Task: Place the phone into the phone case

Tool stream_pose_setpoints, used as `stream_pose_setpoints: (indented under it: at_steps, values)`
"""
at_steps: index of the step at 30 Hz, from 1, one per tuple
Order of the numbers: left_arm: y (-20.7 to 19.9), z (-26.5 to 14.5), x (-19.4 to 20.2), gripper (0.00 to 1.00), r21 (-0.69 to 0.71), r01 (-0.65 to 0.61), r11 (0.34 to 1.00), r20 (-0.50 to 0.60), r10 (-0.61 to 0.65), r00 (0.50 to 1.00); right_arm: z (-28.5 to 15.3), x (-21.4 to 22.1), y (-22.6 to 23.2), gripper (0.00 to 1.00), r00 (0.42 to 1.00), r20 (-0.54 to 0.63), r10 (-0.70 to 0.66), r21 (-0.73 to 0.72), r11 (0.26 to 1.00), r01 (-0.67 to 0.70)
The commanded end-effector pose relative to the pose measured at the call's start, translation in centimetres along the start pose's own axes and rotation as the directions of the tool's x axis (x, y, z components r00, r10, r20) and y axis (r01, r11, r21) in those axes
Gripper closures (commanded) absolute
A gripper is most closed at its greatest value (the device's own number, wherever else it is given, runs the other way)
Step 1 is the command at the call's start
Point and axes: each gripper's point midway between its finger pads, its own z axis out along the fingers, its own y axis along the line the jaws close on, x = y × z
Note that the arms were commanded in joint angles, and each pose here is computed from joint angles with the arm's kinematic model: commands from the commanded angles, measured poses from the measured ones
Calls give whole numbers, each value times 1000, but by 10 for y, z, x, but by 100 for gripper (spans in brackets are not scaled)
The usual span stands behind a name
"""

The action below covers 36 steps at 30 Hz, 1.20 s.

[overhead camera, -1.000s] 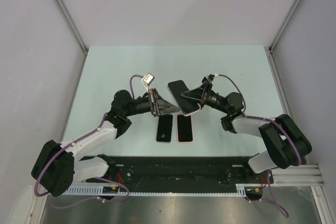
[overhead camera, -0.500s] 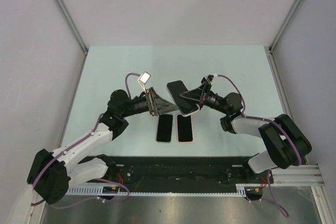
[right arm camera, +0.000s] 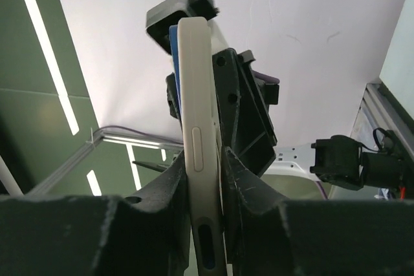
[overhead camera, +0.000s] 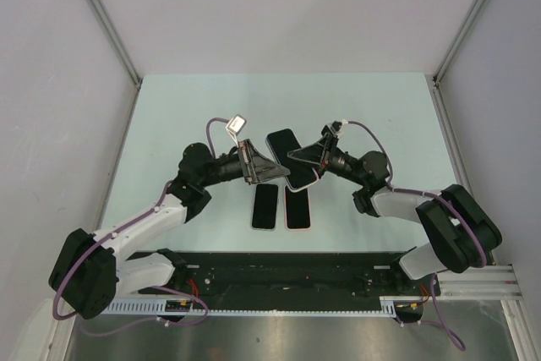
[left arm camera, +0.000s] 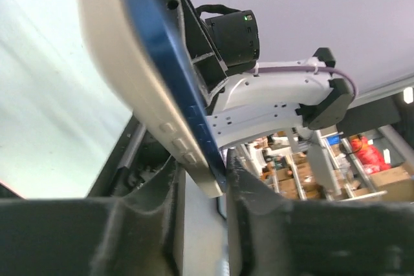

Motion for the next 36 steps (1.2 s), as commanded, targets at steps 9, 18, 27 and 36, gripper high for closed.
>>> stream_pose_setpoints:
  at_steps: [9, 18, 27, 36]
  values:
    - [15, 4, -1, 100, -108, -26, 994, -30, 23, 999, -6, 31, 58, 57, 973, -66, -222, -256, 946, 198]
    - [25, -6, -2, 82, -195, -31, 980, -52, 21, 998, -10, 27, 46, 91, 958, -73, -277, -226, 940, 255]
    - [23, -26, -32, 40, -264, 56, 963, 67, -39, 997, -26, 27, 39, 89, 958, -76, -275, -196, 947, 256]
    - [30, -18, -42, 38, -252, 76, 965, 86, -56, 995, -27, 36, 43, 87, 954, -98, -285, -209, 943, 260]
